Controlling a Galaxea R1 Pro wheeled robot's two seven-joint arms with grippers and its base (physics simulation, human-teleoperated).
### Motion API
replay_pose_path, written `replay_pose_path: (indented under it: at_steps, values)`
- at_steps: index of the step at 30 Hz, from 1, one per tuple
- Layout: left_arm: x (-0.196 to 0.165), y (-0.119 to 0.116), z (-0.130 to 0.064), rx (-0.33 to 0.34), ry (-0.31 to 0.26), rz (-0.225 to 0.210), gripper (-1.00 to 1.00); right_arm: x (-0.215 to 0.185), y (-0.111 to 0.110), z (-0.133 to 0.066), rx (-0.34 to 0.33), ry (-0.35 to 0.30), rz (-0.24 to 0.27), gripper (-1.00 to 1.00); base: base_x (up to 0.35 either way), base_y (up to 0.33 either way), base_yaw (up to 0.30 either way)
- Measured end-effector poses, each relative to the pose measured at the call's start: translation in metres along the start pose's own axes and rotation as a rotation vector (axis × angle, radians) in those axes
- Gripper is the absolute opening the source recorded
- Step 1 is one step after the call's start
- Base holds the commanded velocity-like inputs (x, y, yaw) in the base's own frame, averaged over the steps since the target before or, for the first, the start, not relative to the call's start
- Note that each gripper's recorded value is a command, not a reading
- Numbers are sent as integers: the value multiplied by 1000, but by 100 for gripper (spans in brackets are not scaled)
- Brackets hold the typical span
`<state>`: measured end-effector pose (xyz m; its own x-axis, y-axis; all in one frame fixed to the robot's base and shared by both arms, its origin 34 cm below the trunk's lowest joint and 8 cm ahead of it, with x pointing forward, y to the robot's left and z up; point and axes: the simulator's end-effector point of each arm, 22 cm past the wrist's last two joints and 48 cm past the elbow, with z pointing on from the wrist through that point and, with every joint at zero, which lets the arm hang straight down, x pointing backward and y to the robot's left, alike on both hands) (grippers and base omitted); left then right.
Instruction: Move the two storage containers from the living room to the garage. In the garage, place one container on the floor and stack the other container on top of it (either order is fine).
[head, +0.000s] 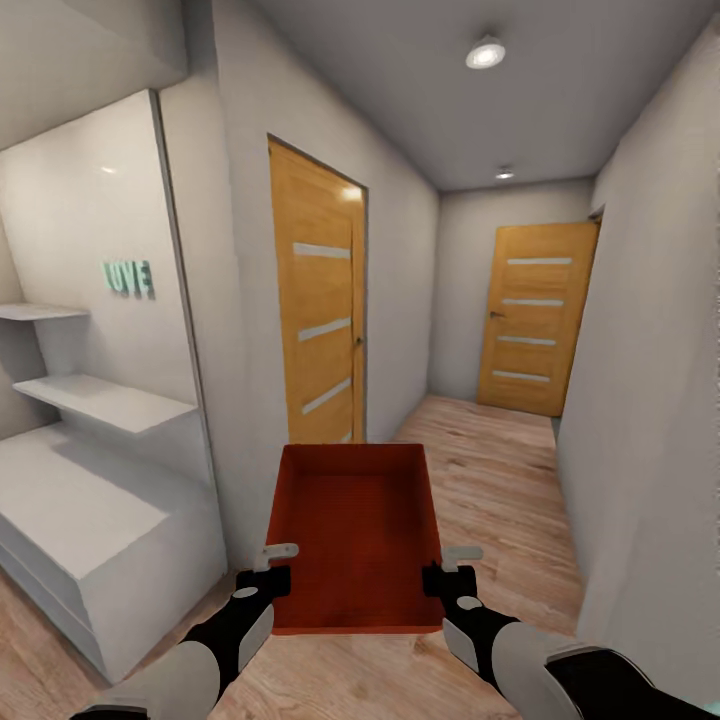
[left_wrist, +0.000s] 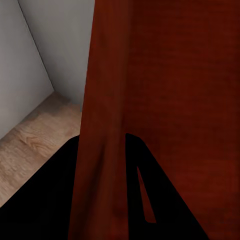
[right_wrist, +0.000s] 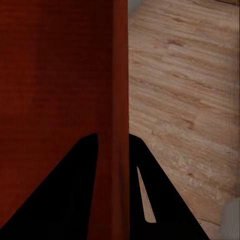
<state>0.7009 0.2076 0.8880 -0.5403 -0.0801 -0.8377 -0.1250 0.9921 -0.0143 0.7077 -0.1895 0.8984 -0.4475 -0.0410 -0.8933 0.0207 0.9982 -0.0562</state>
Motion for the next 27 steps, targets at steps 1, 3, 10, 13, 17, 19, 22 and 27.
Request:
replay_pose_path:
  at_steps: [1,3,10,13,17,19,22,27]
  values:
    - [0,0,0,0,0,0,-100,0,0,0,0,0,0,-100,321,0,-245]
    - [0,0,0,0,0,0,-100,0,0,0,0,0,0,-100,321,0,-245]
    - [0,0,0,0,0,0,-100,0,0,0,0,0,0,-100,321,0,-245]
    - [0,0,0,0,0,0,-100,0,0,0,0,0,0,-100,321,0,-245]
    - [0,0,0,0,0,0,-100,0,0,0,0,0,0,-100,321,0,-212]
    - [0,0,0,0,0,0,-100,0,0,0,0,0,0,-100,321,0,-61]
    - [0,0,0,0,0,0,-100,0,0,0,0,0,0,-100,321,0,-22]
    - [0,0,0,0,0,0,-100,0,0,0,0,0,0,-100,321,0,-3]
